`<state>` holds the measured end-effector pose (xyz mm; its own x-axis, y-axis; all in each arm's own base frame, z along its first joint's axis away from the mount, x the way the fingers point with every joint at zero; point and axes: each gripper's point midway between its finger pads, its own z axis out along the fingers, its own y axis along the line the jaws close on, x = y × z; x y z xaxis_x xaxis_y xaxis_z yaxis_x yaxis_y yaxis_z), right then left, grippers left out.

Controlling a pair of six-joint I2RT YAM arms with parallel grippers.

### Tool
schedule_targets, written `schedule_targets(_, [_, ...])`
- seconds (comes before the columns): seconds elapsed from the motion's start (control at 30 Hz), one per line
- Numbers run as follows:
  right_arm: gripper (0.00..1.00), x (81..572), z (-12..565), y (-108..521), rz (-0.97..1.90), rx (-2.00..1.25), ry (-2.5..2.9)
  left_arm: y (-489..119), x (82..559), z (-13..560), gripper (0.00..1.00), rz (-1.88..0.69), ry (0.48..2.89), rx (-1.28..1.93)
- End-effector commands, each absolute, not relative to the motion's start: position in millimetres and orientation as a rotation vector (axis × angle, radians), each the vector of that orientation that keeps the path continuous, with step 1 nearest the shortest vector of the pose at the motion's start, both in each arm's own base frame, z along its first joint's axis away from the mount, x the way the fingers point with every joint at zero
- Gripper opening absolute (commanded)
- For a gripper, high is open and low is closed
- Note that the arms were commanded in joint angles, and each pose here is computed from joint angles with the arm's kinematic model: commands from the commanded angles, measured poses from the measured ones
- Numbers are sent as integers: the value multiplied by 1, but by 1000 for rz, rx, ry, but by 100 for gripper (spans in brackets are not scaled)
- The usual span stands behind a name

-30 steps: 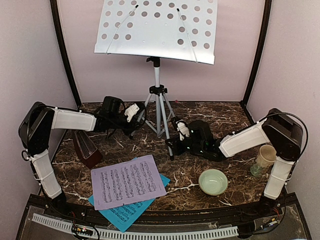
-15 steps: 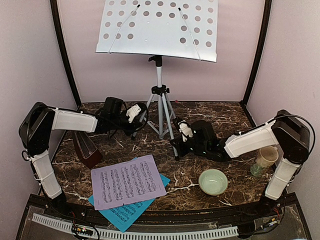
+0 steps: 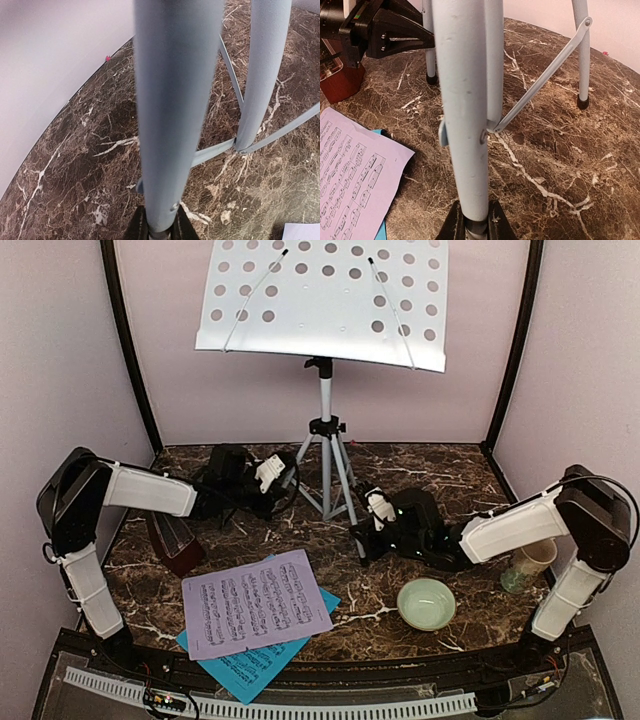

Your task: Set up the instrument practice props

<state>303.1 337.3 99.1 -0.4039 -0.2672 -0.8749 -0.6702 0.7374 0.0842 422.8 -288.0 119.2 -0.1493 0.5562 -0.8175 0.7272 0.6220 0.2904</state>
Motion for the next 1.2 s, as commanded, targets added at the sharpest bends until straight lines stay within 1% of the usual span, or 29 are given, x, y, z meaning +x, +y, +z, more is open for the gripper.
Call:
schedule_targets(0.0, [0,310,78,297,390,-597,2099,-234,453,122,0,-7,1914,837])
schedule_targets(0.2, [0,345,84,296,364,-531,2079,-234,482,124,0,65,1905,787])
schedule_targets(0.4, [0,369,84,300,312,-551,2069,-232,501,128,0,106,1891,770])
schedule_targets(0.57, [0,358,76,275,275,-548,2106,-214,494,135,0,104,1891,742])
schedule_targets(0.67, [0,350,74,266,287,-544,2115,-214,488,137,0,92,1883,758])
schedule_targets(0.9, [0,342,76,299,415,-613,2103,-245,461,132,0,-62,1878,845])
schedule_targets(0.93, [3,340,77,303,426,-624,2098,-249,457,131,4,-80,1887,856])
schedule_targets(1.03, [18,333,91,312,470,-648,2070,-258,444,135,34,-165,1903,867])
schedule_targets(1.1, [30,330,104,315,486,-652,2050,-262,437,143,47,-204,1905,864])
schedule_targets(1.13, [37,329,111,315,493,-650,2038,-263,434,148,51,-215,1904,860])
schedule_targets(1.17, [45,328,119,315,498,-643,2026,-264,430,153,59,-231,1903,854])
